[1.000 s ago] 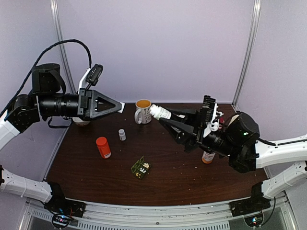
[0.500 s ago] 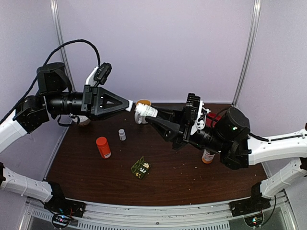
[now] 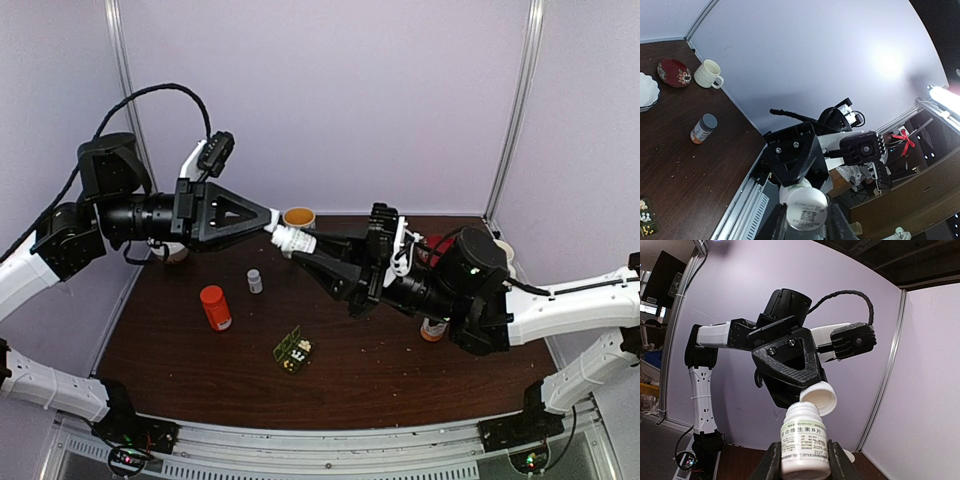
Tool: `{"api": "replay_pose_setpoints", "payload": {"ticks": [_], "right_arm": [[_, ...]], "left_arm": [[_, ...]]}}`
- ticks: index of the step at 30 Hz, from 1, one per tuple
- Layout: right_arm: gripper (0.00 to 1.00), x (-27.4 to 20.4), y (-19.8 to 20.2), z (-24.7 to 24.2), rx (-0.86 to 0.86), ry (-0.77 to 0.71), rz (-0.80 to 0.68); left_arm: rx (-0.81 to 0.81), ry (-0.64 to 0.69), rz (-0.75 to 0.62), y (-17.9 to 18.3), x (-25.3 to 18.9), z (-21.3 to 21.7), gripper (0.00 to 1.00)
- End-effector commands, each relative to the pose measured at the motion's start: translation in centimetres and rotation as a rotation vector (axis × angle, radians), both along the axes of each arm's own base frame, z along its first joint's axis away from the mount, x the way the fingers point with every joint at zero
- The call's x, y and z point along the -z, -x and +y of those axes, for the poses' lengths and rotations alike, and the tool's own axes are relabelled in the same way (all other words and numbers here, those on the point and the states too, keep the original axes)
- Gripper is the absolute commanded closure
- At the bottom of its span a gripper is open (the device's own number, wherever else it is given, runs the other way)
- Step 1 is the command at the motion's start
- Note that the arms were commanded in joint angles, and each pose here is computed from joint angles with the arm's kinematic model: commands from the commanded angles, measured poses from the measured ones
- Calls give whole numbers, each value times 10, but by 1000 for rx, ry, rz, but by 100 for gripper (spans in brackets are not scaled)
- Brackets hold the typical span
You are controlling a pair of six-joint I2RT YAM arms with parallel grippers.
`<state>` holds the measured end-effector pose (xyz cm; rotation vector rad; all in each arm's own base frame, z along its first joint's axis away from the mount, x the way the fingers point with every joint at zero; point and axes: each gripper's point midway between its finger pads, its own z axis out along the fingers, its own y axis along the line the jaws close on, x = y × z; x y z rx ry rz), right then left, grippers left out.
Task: Sort the pills into containers
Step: Screw the lid of the pill bottle onto the pill bottle.
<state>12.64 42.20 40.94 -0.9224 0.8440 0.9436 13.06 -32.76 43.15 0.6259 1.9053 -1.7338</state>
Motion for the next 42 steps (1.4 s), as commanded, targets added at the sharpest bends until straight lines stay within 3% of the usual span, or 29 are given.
{"api": "replay_pose_setpoints", "payload": {"ticks": [1,11,27,33,42], "right_arm": [[100,-22,4,-12,11,-81,-24],[100,-23,3,-21,38,-101,-33],[100,1,-5,5,99,51,-79],[100,20,0,9,192,241,-232],[100,38,-8,3,346,412,-457]], "left_arm": [[34,15,1,6,1,-4,78],[43,28,4,7,0,-6,78],[71,53,20,9,1,-13,79],[59,-28,39,5,20,-15,78],[81,-33,74,7,23,-19,79]]}}
